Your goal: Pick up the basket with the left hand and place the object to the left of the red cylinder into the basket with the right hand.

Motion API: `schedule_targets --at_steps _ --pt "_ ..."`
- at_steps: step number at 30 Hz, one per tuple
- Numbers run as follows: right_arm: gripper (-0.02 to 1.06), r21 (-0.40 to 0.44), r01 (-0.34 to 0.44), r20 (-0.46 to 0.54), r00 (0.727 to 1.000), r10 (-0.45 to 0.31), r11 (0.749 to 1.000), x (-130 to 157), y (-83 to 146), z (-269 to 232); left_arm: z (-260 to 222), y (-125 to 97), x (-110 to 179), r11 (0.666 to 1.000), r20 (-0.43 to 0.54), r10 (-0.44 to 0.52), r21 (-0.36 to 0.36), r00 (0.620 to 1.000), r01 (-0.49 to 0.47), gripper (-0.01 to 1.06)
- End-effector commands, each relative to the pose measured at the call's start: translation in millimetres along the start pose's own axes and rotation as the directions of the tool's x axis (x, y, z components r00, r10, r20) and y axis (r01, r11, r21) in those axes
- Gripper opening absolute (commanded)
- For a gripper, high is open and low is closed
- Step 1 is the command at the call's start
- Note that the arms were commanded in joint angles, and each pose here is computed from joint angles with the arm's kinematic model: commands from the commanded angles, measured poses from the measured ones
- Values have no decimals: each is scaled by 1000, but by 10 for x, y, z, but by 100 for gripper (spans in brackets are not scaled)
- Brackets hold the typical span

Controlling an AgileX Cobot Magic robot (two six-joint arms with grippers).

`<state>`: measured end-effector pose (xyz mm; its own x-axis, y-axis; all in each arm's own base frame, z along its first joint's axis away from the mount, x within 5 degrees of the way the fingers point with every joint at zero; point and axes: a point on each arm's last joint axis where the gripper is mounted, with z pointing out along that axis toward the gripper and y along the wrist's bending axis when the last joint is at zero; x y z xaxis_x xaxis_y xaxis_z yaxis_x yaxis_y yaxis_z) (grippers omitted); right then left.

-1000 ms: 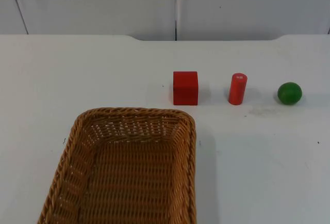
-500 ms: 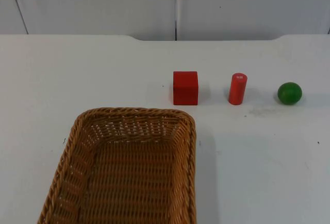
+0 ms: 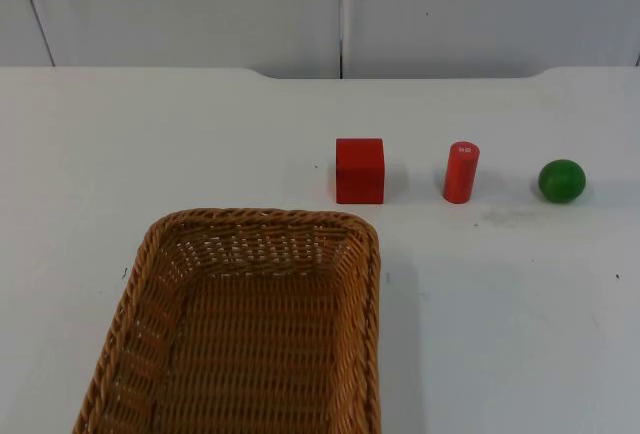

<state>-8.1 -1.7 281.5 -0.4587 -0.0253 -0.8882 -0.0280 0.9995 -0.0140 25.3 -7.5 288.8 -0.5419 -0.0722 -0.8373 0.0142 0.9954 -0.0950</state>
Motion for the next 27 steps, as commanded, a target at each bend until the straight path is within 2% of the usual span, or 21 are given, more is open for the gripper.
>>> schedule_targets --at_steps 1,16,27 --pt "105 10 15 1 1000 -15 1000 10 -3 13 2 -19 -39 1000 16 -10 23 1000 10 105" --pt "105 10 15 1 1000 -15 1000 10 -3 13 267 -74 -230 996 -33 5 95 999 -2 105" --pt "105 10 15 1 1000 -15 1000 10 -3 13 483 -62 -311 995 -101 17 95 995 -8 105"
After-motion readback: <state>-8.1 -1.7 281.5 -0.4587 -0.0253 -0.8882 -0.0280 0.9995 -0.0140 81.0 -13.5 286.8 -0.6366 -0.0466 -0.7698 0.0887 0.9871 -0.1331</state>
